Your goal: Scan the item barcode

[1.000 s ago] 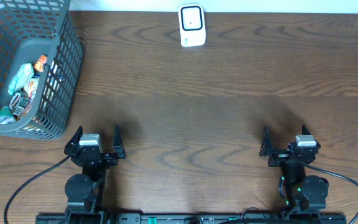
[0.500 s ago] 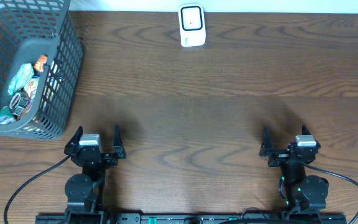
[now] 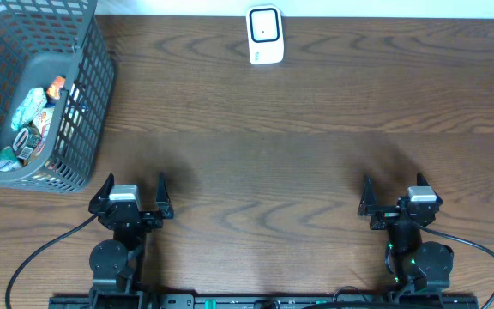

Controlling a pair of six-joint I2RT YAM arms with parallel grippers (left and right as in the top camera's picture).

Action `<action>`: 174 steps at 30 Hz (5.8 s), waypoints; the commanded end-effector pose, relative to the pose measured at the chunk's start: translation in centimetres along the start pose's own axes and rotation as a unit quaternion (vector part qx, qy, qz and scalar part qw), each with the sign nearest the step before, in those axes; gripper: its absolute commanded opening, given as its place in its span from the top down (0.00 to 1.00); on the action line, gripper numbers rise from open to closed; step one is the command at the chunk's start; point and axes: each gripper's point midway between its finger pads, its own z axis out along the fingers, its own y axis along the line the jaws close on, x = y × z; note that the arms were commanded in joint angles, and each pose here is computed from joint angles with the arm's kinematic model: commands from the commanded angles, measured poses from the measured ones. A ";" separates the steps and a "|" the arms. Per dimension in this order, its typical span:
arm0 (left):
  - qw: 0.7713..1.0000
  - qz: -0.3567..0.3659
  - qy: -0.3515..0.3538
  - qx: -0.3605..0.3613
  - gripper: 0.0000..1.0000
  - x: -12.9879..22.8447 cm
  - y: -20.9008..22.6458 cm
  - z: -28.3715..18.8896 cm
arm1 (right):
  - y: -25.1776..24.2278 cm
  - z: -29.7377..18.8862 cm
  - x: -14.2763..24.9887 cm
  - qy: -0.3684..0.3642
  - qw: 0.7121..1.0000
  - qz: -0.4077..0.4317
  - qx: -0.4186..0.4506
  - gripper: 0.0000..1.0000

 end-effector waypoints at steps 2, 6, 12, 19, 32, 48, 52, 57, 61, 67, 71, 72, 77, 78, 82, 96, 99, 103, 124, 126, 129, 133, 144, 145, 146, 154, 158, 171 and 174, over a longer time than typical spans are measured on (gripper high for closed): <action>1.000 0.008 0.027 -0.008 0.03 1.7 0.3 0.1 | 0.0 0.0 0.1 0.000 1.000 -0.006 0.001 0.01; 0.997 -0.041 0.007 0.069 0.03 0.5 -2.4 -0.1 | 0.0 0.0 0.1 0.000 1.000 -0.006 0.001 0.01; 0.929 -0.125 0.010 0.347 0.02 -1.6 -11.1 -4.1 | 0.0 0.0 0.1 0.000 1.000 -0.006 0.001 0.01; 0.905 -0.111 -0.158 0.380 0.02 -9.7 -11.3 -6.7 | 0.0 0.0 0.1 0.000 1.000 -0.006 0.001 0.01; 0.902 -0.078 -0.331 0.268 0.03 -27.9 -7.8 -10.1 | 0.0 0.0 0.1 0.000 1.000 -0.006 0.001 0.01; 0.990 0.030 0.006 0.136 0.02 -36.1 -6.1 4.0 | 0.0 0.0 0.1 0.000 1.000 -0.006 0.001 0.01; 0.983 0.129 0.073 -0.105 0.03 -36.8 2.3 6.3 | 0.0 0.0 0.1 0.000 1.000 -0.006 0.001 0.01; 0.944 0.148 0.123 -0.268 0.02 -35.5 9.6 6.9 | 0.0 0.0 0.1 0.000 1.000 -0.006 0.001 0.01; 0.923 0.109 0.161 -0.331 0.02 -33.4 14.8 6.9 | 0.0 0.0 0.1 0.000 1.000 -0.006 0.001 0.01; 0.922 0.047 0.225 -0.311 0.03 -28.7 19.1 7.9 | 0.0 0.0 0.1 0.000 1.000 -0.006 0.001 0.01; 0.945 0.012 0.242 -0.219 0.02 -26.7 17.6 9.7 | 0.0 0.0 0.1 0.000 1.000 -0.006 0.001 0.01; 0.946 0.011 0.237 -0.221 0.02 -26.8 18.0 9.9 | 0.0 0.0 0.1 0.000 1.000 -0.006 0.001 0.01; 0.917 -0.112 0.223 -0.311 0.02 -24.7 21.9 10.7 | 0.0 0.0 0.1 0.000 1.000 -0.006 0.001 0.01; 0.903 -0.146 0.225 -0.335 0.03 -23.7 22.8 10.7 | 0.0 0.0 0.1 0.000 1.000 -0.006 0.001 0.01; 0.872 -0.220 0.274 -0.342 0.02 -19.1 23.5 11.8 | 0.0 0.0 0.1 0.000 1.000 -0.006 0.001 0.01; 0.703 -0.293 0.423 -0.491 0.02 -5.2 26.4 10.4 | 0.0 0.0 0.1 0.000 1.000 -0.006 0.001 0.01; 0.681 -0.289 0.460 -0.492 0.02 -2.7 26.3 10.3 | 0.0 0.0 0.1 0.000 1.000 -0.006 0.001 0.01; 0.644 -0.291 0.502 -0.499 0.03 0.3 25.9 9.8 | 0.0 0.0 0.1 0.000 1.000 -0.006 0.001 0.01; 0.562 -0.289 0.588 -0.505 0.02 8.6 24.7 8.4 | 0.0 0.0 0.1 0.000 1.000 -0.006 0.001 0.01; 0.579 -0.274 0.592 -0.488 0.03 8.8 25.0 9.0 | 0.0 0.0 0.1 0.000 1.000 -0.006 0.001 0.01; 0.605 -0.250 0.599 -0.462 0.02 8.6 25.5 9.8 | 0.0 0.0 0.1 0.000 1.000 -0.006 0.001 0.01; 0.619 -0.249 0.589 -0.456 0.02 7.1 25.7 10.5 | 0.0 0.0 0.1 0.000 1.000 -0.006 0.001 0.01; 0.754 -0.361 0.414 -0.361 0.02 -5.0 23.5 15.4 | 0.0 0.0 0.1 0.000 1.000 -0.006 0.001 0.01; 0.759 -0.361 0.405 -0.360 0.02 -5.7 23.5 15.4 | 0.0 0.0 0.1 0.000 1.000 -0.006 0.001 0.01; 0.762 -0.360 0.400 -0.360 0.02 -6.1 23.5 15.3 | 0.0 0.0 0.1 0.000 1.000 -0.006 0.001 0.01; 0.722 -0.362 0.460 -0.367 0.02 -0.8 22.7 14.2 | 0.0 0.0 0.1 0.000 1.000 -0.006 0.001 0.01; 0.690 -0.363 0.504 -0.372 0.02 3.1 22.1 13.2 | 0.0 0.0 0.1 0.000 1.000 -0.006 0.001 0.01; 0.623 -0.363 0.533 -0.443 0.02 9.0 22.1 9.9 | 0.0 0.0 0.1 0.000 1.000 -0.006 0.001 0.01; 0.651 -0.333 0.541 -0.415 0.03 9.1 22.5 10.7 | 0.0 0.0 0.1 0.000 1.000 -0.006 0.001 0.01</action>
